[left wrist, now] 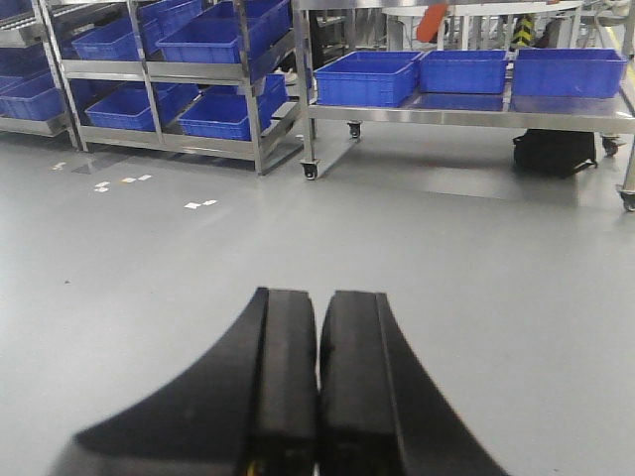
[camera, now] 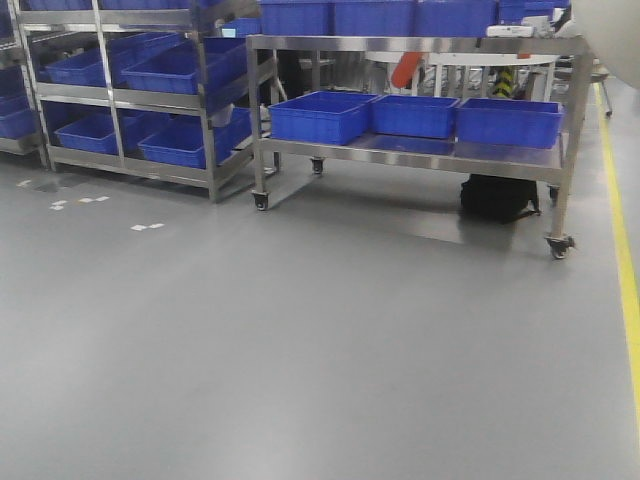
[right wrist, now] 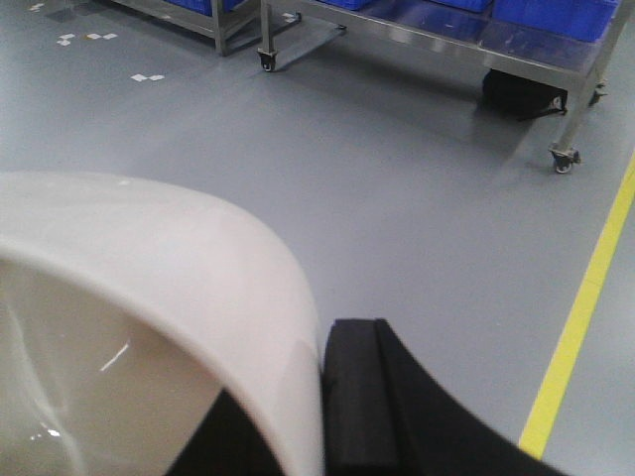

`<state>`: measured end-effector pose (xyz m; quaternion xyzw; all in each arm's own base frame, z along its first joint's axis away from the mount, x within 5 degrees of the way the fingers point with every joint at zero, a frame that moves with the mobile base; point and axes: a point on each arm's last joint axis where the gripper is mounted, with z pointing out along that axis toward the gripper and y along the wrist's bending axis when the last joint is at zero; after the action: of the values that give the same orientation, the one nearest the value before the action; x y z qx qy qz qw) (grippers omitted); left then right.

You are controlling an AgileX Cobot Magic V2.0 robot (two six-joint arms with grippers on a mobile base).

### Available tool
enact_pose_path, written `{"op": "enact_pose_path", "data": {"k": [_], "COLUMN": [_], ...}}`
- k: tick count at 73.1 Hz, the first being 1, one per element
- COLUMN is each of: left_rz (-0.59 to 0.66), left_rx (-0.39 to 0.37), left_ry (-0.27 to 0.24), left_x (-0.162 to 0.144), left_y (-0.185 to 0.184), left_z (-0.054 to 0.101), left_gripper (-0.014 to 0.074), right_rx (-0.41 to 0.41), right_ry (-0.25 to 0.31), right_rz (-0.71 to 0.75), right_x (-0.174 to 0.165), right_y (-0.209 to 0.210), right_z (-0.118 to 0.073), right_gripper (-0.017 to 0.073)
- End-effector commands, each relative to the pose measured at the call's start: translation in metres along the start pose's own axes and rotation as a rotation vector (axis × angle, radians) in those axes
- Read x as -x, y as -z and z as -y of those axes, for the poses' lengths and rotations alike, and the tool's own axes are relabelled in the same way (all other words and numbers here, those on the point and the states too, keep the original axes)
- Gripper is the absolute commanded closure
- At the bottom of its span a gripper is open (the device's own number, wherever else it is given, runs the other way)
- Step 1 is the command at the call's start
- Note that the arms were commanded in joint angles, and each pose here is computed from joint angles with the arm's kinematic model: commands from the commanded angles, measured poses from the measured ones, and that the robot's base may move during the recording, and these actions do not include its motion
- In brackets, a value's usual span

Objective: Move white bin to right shelf second layer
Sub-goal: 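Drive the base past the blue crate carts carrying the bin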

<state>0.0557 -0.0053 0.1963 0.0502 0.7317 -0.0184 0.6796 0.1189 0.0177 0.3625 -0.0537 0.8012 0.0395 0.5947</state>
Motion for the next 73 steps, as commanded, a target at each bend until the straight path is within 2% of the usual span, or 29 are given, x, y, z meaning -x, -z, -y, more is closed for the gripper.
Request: {"op": "enact_pose_path", "data": {"k": [1,73], "left_rz": [0.063,0.063], "left_rx": [-0.003,-0.003], "left_ry": [0.003,0.003], "left_x": [-0.0038,-0.0038], "left_y": [-0.0010,-0.0010], "left_z": [0.0005,0.0005], "left_gripper": [0.0509,0.0509], "right_rx": [0.000,0.000], "right_ry": [0.006,0.006], "right_rz": [0.132,0.132], "right_x": [0.0189,0.0189], "right_y": [0.0054,0.0054], "right_z": [0.0003,0.0003], "right_gripper": [0.0504,0.0504]}}
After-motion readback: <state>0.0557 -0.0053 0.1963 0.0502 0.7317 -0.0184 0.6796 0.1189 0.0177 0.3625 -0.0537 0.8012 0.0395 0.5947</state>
